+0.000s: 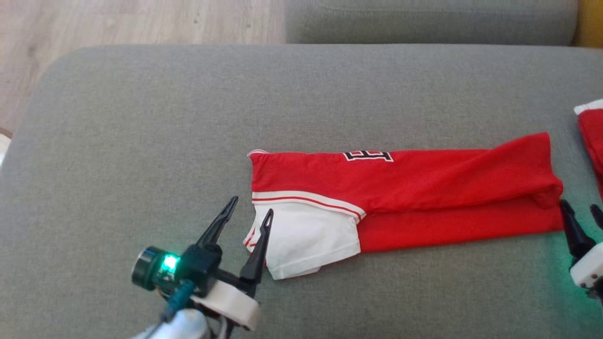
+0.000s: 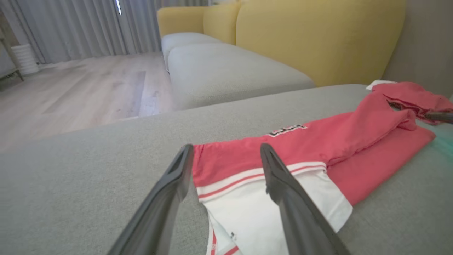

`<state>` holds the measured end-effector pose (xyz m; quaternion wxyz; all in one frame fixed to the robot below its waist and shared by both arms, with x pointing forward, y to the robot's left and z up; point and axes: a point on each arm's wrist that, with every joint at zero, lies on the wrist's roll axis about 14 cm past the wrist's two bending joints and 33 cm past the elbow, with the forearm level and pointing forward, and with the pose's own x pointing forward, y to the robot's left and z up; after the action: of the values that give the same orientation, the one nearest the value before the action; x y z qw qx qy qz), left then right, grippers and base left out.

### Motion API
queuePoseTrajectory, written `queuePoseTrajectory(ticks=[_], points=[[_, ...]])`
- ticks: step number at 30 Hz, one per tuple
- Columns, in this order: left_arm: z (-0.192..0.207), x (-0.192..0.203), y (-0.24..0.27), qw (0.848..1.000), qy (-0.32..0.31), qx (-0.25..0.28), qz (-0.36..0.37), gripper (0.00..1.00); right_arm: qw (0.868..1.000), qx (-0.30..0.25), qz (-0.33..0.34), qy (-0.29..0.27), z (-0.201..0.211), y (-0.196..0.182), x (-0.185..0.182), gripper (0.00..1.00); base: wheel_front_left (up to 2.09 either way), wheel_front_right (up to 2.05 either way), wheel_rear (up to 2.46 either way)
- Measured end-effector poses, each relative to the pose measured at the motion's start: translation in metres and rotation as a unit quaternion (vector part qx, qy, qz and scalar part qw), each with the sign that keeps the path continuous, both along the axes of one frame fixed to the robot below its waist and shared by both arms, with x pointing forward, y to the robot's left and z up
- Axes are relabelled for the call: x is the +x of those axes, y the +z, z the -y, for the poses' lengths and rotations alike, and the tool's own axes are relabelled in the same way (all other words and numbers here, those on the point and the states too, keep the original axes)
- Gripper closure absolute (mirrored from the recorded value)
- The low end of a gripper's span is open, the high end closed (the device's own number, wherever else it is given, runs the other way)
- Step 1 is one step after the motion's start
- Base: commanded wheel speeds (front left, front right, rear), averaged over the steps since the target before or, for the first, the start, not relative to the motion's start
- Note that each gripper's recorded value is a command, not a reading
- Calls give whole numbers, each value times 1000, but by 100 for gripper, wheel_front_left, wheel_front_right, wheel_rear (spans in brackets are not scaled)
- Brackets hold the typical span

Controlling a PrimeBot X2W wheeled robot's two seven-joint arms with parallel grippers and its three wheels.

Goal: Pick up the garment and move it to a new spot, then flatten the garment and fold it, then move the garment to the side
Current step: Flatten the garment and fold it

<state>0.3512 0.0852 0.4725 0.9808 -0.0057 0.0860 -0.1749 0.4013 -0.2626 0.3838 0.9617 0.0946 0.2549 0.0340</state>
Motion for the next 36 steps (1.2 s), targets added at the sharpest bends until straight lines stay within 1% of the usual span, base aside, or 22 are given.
queuePoseTrajectory(ticks=[4, 7, 10, 14, 17, 18, 19, 20, 21, 23, 25, 28, 33, 36], points=[[-3, -4, 20, 997, 54, -12, 50, 0, 1000, -1, 20, -19, 3, 6, 8, 0, 0, 0, 0], [-5, -10, 23, 995, 74, -16, 59, 0, 999, 2, 20, -28, 2, 5, 12, 0, 0, 0, 0], [-12, -17, 27, 992, 104, -14, 75, 0, 999, 2, 18, -32, -3, 3, 24, 0, 0, 0, 0], [-20, -20, 31, 988, 130, -24, 84, 0, 999, -24, -17, -20, -7, -8, 34, 0, 0, 0, 0], [-26, -22, 29, 986, 141, -19, 88, 0, 998, -29, -60, -15, -13, -28, 27, 0, 0, 0, 0], [-28, -22, 29, 985, 145, -17, 88, 0, 997, -26, -71, -12, -18, -33, 25, 7, 0, 0, 0], [-31, -23, 28, 985, 148, -16, 89, 0, 997, -22, -75, -9, -22, -34, 25, 30, 0, 0, 0], [-33, -22, 28, 984, 152, -15, 90, 0, 997, -19, -78, -5, -24, -34, 26, 87, 0, 0, 0], [-34, -22, 28, 984, 153, -15, 90, 0, 997, -13, -81, -2, -28, -33, 26, 100, 0, 0, 0], [-34, -21, 27, 984, 154, -19, 89, 0, 997, -6, -73, 5, -33, -29, 27, 100, 0, 0, 0], [-32, -21, 25, 985, 149, -22, 86, 0, 998, -9, -64, 4, -28, -24, 27, 100, 0, 0, 0], [-26, -18, 25, 986, 138, -25, 89, 0, 998, -26, -51, -11, -6, -17, 22, 100, 0, 0, 0], [-14, -9, 28, 989, 108, -28, 97, 0, 996, -61, -38, -51, 49, 0, 8, 100, 0, 0, 0], [-4, -4, 30, 990, 94, -36, 100, 0, 996, -56, -14, -68, 65, 19, 10, 100, 0, 0, 0]])
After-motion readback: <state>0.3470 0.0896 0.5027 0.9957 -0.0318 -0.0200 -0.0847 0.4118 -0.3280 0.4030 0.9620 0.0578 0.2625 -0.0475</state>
